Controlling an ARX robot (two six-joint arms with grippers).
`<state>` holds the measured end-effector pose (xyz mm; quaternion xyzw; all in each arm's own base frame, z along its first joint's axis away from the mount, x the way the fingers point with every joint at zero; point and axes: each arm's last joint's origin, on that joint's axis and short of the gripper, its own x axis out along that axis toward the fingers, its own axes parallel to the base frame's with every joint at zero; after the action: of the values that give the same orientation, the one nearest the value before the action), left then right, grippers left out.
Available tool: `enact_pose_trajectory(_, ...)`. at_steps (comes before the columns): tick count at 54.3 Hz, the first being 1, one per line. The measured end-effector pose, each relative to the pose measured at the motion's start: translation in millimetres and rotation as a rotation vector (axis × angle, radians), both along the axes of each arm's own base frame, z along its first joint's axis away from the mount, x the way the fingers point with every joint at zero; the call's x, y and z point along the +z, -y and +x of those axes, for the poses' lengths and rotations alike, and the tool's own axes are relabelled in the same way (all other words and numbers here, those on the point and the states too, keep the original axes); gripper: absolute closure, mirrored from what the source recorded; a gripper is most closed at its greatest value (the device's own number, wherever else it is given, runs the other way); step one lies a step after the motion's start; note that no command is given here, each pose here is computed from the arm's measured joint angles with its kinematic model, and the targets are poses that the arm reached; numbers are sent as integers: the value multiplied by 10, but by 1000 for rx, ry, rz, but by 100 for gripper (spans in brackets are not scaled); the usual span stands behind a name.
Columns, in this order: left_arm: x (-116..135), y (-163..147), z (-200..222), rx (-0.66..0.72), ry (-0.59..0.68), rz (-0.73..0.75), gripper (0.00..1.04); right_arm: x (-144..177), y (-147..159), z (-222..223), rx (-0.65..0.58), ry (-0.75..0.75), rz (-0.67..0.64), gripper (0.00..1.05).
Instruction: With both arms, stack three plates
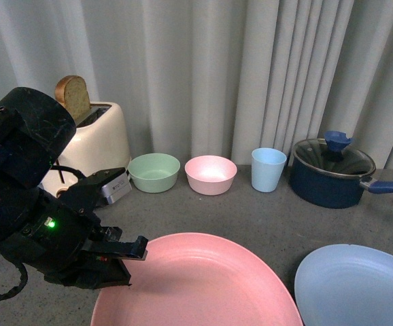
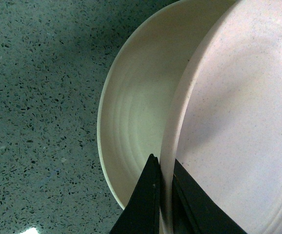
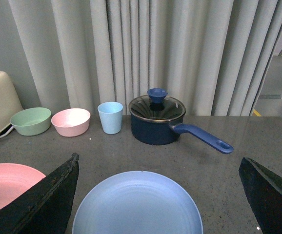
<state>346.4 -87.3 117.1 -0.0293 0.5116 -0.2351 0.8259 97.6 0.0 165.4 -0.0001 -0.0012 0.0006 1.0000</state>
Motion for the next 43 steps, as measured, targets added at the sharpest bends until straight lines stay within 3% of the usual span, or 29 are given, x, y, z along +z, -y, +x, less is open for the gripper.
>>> enact_pose_trajectory(21,-37,70,86,6,7,31,101,0,0,0,0,0,0,7)
enact_pose_trajectory(34,23,-42,140,43,64,70,57,0,0,0,0,0,0,7)
enact_pose_trajectory(37,135,-136,139,59,108,58,43,0,0,0,0,0,0,7)
enact_pose_trajectory(43,359,-273,92,93,225,10,25,0,0,0,0,0,0,7)
